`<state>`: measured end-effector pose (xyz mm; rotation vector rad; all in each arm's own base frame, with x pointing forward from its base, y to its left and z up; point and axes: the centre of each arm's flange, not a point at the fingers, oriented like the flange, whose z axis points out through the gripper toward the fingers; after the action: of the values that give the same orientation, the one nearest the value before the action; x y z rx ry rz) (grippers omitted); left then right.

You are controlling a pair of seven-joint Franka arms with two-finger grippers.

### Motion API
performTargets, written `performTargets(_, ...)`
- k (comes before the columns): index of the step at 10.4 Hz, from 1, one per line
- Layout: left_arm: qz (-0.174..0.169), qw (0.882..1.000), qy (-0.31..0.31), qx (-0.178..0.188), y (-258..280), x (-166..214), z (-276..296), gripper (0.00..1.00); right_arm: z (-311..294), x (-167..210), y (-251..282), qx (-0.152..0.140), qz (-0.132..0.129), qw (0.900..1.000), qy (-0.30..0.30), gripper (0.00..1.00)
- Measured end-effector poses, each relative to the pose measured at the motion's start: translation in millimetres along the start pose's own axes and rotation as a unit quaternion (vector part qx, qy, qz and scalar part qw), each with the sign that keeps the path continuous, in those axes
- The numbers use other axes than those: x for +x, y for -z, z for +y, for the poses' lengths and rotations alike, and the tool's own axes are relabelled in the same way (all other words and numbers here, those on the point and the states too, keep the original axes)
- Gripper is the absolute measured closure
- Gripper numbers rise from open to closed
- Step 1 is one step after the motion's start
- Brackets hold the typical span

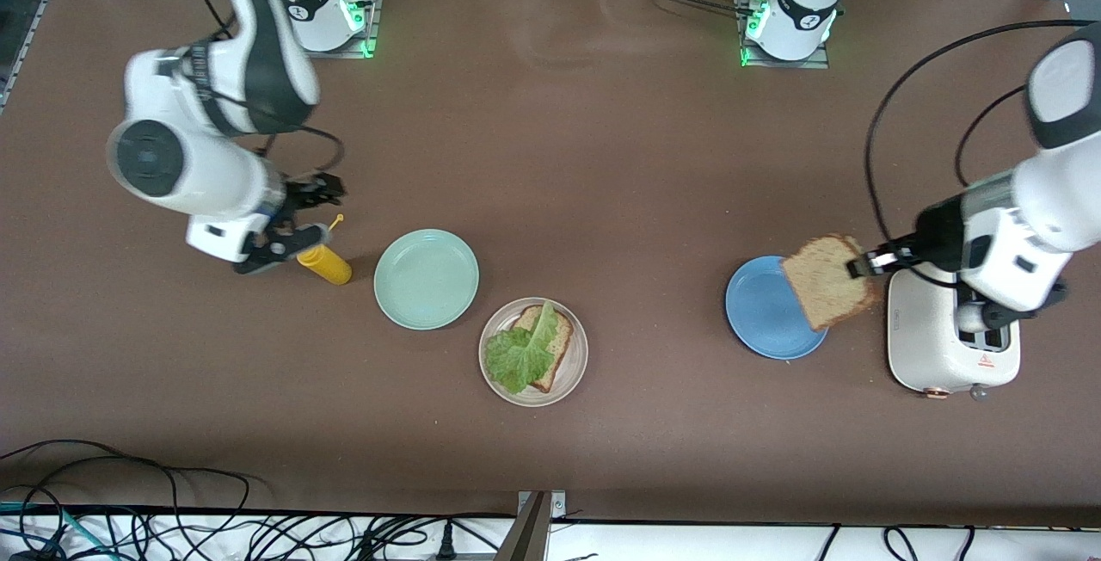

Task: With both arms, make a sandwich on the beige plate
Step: 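Release the lettuce with the right gripper while the left gripper lifts the slice, then reach the mustard bottle with the right gripper while the left gripper holds bread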

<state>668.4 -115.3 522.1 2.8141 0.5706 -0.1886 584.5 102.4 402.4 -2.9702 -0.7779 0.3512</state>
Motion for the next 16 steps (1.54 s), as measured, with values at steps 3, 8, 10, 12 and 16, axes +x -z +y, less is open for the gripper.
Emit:
performTargets(3, -0.035, 0.999, 0.039, -0.013, -61, -25, 65, 0.92, 64, -31, -16, 0.025, 0.033, 0.994, 0.101, 0.00)
performTargets(8, -0.017, 0.995, 0.087, -0.050, -93, -25, 100, 0.92, 166, -65, -105, 0.128, 0.169, 0.945, 0.251, 0.00)
performTargets(10, -0.011, 0.997, 0.058, -0.050, -71, -3, 68, 0.92, 181, -67, -146, 0.160, 0.238, 0.908, 0.304, 0.00)
performTargets(12, -0.020, 0.999, 0.029, -0.036, -51, 7, 39, 0.92, 178, -60, -182, 0.193, 0.302, 0.872, 0.332, 0.00)
performTargets(16, -0.028, 0.999, 0.012, -0.025, -44, 2, 32, 0.92, 157, -40, -217, 0.231, 0.384, 0.813, 0.371, 0.00)
